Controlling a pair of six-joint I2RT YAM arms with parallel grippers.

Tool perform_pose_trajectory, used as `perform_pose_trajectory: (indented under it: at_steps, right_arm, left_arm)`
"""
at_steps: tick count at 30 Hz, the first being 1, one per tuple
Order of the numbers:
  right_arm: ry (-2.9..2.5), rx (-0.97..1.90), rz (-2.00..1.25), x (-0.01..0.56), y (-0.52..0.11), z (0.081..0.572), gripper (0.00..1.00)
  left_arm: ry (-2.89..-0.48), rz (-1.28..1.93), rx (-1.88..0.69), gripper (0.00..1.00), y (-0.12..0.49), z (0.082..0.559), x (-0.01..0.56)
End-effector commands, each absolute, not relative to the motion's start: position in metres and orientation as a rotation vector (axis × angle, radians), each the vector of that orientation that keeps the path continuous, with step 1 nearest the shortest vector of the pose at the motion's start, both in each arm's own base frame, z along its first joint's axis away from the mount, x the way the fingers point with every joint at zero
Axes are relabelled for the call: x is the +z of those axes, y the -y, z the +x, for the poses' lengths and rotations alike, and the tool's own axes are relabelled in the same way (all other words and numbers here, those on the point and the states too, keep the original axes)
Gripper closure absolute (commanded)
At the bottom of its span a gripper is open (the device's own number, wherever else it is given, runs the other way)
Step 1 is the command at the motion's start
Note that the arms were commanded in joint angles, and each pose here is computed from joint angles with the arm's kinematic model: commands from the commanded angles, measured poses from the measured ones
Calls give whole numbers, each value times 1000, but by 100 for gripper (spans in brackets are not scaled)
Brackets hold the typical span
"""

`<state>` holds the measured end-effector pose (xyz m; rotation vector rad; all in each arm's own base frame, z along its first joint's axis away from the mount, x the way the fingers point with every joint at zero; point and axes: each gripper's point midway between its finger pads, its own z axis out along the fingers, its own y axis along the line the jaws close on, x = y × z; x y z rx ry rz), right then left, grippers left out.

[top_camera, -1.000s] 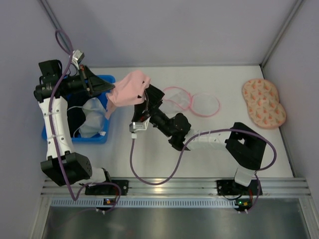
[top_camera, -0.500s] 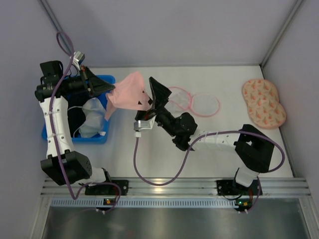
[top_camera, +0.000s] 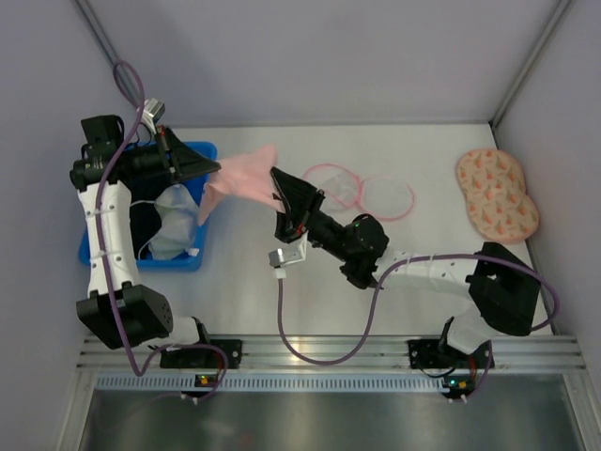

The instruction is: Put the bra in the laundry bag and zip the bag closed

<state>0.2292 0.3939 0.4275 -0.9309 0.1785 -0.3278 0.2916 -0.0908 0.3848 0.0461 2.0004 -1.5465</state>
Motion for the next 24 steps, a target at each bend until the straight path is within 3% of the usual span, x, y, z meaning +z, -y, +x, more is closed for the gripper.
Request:
perform_pose_trajectory:
  at_steps: [1,3,7,11,12,16,24]
  right_arm:
    - [-101,-302,-902,467,-384,213,90]
    - [-115,-291,-931,476,-383,214,100]
    - [-152,-259,-1063,473,-384,212,100]
    - [-298,-191,-1214,469,-372,214,100]
    - [-358,-170,-1290,468,-367,215,100]
    - [-556,-136,-1419,462,-350,219,100]
    - [-1029,-94,-1637,409,-309,220,100]
  left_arm:
    - [-1985,89,-1491,100,93,285,386]
    - [-1989,107,-1460,100,95,284,384]
    - [-2000,123,-1373,99,95,285,380]
    - [-2001,136,-1259,61,89,291,380]
    - [-2000,142,-1237,47,88,292,380]
    - [-2002,143,-1127,28,79,302,380]
    - [-2015,217,-935,23,66,303,357]
